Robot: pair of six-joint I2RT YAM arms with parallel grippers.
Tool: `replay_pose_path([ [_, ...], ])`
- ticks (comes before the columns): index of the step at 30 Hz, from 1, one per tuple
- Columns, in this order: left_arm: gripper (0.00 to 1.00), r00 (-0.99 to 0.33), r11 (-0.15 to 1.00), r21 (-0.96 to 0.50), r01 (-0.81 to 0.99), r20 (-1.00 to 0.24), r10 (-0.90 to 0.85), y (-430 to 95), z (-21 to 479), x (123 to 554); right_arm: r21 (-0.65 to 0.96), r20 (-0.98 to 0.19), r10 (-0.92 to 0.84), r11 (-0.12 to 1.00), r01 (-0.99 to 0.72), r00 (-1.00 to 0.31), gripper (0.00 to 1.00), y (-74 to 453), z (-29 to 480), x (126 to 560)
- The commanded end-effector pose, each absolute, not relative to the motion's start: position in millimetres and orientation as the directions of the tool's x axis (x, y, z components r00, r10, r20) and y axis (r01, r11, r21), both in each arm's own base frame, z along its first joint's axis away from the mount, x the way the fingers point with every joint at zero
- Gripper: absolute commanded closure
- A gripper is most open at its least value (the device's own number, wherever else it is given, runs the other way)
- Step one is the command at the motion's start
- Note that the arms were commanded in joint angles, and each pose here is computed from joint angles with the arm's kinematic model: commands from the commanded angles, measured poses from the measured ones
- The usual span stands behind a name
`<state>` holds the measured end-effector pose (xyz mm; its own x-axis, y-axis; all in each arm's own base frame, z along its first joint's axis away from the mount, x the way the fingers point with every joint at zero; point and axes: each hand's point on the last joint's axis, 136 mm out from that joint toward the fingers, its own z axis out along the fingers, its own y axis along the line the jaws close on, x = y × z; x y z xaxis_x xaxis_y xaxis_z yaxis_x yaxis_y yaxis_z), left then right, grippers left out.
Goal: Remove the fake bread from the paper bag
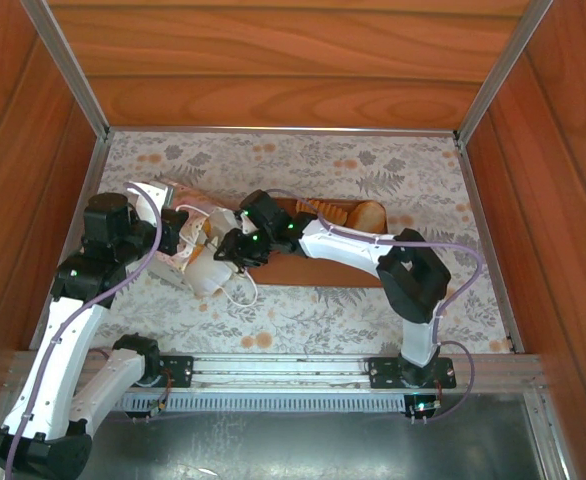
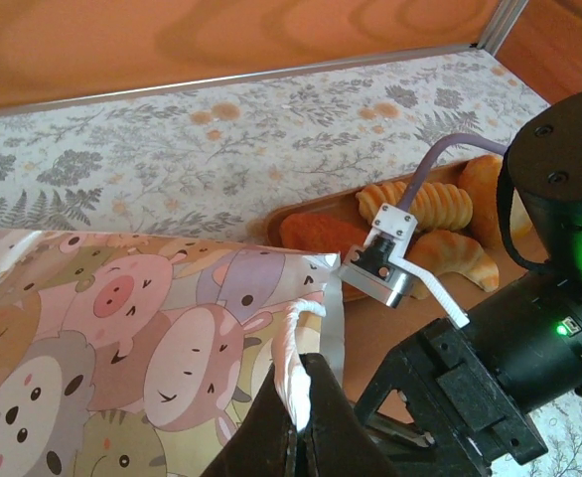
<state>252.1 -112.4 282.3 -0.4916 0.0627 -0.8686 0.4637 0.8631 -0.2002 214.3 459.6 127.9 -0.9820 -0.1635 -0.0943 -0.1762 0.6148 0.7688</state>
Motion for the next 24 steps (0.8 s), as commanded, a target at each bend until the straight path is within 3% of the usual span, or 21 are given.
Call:
replay_pose_path([
  [1,1.00,-0.452,0.851,-0.196,0.488,-0.890,0.055,-117,298,252,0.824,-0.041,-0.198,0.548,-0.145,-0.979,0.53,471,129,209],
  [24,1.00,-0.418,0.848,-0.195,0.492,-0.908,0.034,-118,312,258,0.795,-0.007,-0.248,0.586,-0.156,-0.969,0.54,488,110,199],
])
